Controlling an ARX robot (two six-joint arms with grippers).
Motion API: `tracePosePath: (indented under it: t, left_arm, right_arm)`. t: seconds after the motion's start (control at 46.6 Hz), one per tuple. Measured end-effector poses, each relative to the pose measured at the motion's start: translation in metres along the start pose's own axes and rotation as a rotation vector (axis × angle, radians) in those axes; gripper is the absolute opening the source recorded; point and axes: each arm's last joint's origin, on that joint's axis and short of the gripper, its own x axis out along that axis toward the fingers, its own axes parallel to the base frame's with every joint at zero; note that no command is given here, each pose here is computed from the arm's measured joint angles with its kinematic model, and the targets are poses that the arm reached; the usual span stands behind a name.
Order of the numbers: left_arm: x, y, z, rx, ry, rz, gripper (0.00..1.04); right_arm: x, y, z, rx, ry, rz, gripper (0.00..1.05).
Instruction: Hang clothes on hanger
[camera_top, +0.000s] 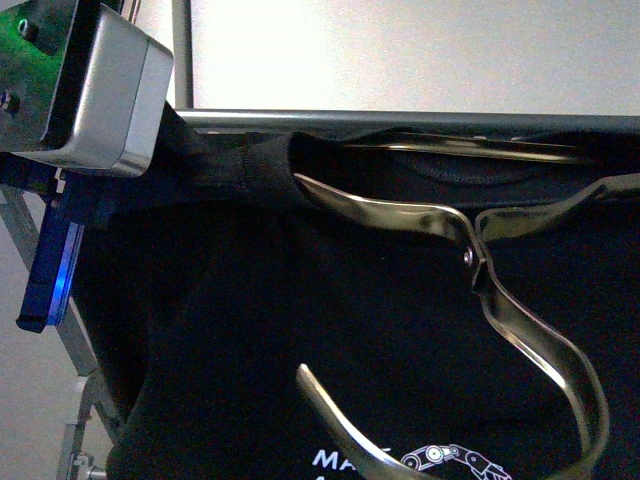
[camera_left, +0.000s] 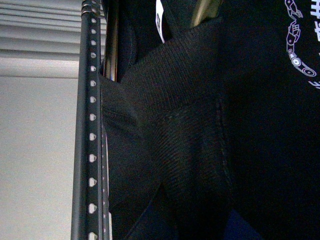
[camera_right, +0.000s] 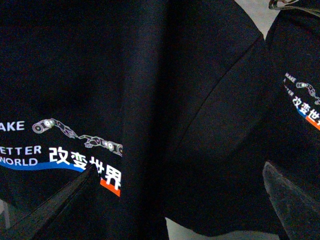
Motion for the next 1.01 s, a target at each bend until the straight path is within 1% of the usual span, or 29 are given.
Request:
tracePosePath:
  t: [0.129,0.15,0.172,0.214,0.236,0.279,0.365,0.386,0.408,0.493,0.515,0.558,0.601,0.622,0.665,0.686,0.751,0.772,0.794,0.815,0.836,0.901,0.965,1.008]
  left_arm:
    - [0.0,0.0,0.0,-0.001,0.0,0.0,0.04]
    - [0.0,0.0,0.0,-0.001,0.0,0.0,0.04]
    - [0.0,0.0,0.0,-0.001,0.0,0.0,0.04]
    - [0.0,0.0,0.0,-0.001,0.002,-0.001,0.04]
    - [0.0,0.0,0.0,-0.002,0.002,-0.001,0.04]
    - [0.0,0.0,0.0,-0.002,0.0,-0.001,0.04]
    - [0.0,0.0,0.0,-0.002,0.002,-0.001,0.04]
    - [0.0,0.0,0.0,-0.002,0.002,-0.001,0.04]
    - [0.0,-0.001,-0.001,-0.004,0.007,-0.003,0.04]
    - [-0.001,-0.002,-0.001,-0.006,0.013,-0.005,0.04]
    - [-0.001,-0.002,-0.001,-0.006,0.013,-0.005,0.04]
    - [-0.001,-0.002,-0.001,-0.006,0.012,-0.005,0.04]
    - [-0.001,-0.002,-0.001,-0.005,0.01,-0.005,0.04]
    - [0.0,-0.002,-0.001,-0.005,0.009,-0.005,0.04]
    - [0.0,-0.002,-0.001,-0.005,0.009,-0.005,0.04]
    - [0.0,-0.002,-0.001,-0.005,0.009,-0.005,0.04]
    - [0.0,-0.002,-0.001,-0.005,0.008,-0.004,0.04]
    - [0.0,-0.002,-0.001,-0.005,0.008,-0.004,0.04]
    - [0.0,-0.002,-0.001,-0.005,0.008,-0.004,0.04]
    - [0.0,-0.002,-0.001,-0.005,0.008,-0.004,0.04]
    - [0.0,-0.002,-0.001,-0.005,0.008,-0.004,0.04]
    - [0.0,-0.002,-0.001,-0.005,0.008,-0.004,0.04]
    - [0.0,-0.002,-0.001,-0.006,0.008,-0.004,0.04]
    - [0.0,-0.002,-0.001,-0.006,0.008,-0.004,0.04]
  right_arm:
    - [0.0,0.0,0.0,0.001,0.0,0.001,0.97]
    - [0.0,0.0,-0.001,0.017,0.026,0.027,0.97]
    - [0.0,0.0,0.0,0.04,0.075,0.078,0.97]
    - [0.003,-0.005,0.003,0.155,0.238,0.184,0.97]
    - [0.005,-0.007,0.006,0.197,0.278,0.209,0.97]
    - [0.013,-0.016,0.018,0.24,0.308,0.242,0.97]
    - [0.03,-0.036,0.053,0.174,0.259,0.247,0.97]
    - [0.032,-0.038,0.057,0.159,0.253,0.253,0.97]
    - [0.039,-0.044,0.071,0.084,0.222,0.255,0.97]
    - [0.058,-0.051,0.105,-0.146,0.166,0.276,0.97]
    - [0.062,-0.051,0.112,-0.233,0.152,0.288,0.97]
    - [0.069,-0.05,0.12,-0.349,0.133,0.307,0.97]
    - [0.077,-0.048,0.128,-0.509,0.093,0.333,0.97]
    - [0.08,-0.047,0.129,-0.529,0.087,0.337,0.97]
    - [0.088,-0.044,0.134,-0.686,0.051,0.364,0.97]
    - [0.089,-0.043,0.135,-0.718,0.045,0.372,0.97]
    - [0.099,-0.039,0.137,-0.88,0.012,0.417,0.97]
    - [0.1,-0.038,0.137,-0.879,0.013,0.421,0.97]
    - [0.103,-0.037,0.137,-0.938,0.002,0.446,0.97]
    - [0.105,-0.036,0.136,-0.967,-0.001,0.458,0.97]
    - [0.107,-0.034,0.135,-1.036,-0.012,0.49,0.97]
    - [0.113,-0.031,0.132,-1.115,-0.008,0.548,0.97]
    - [0.121,-0.025,0.127,-1.263,-0.013,0.647,0.97]
    - [0.126,-0.022,0.126,-1.308,-0.025,0.663,0.97]
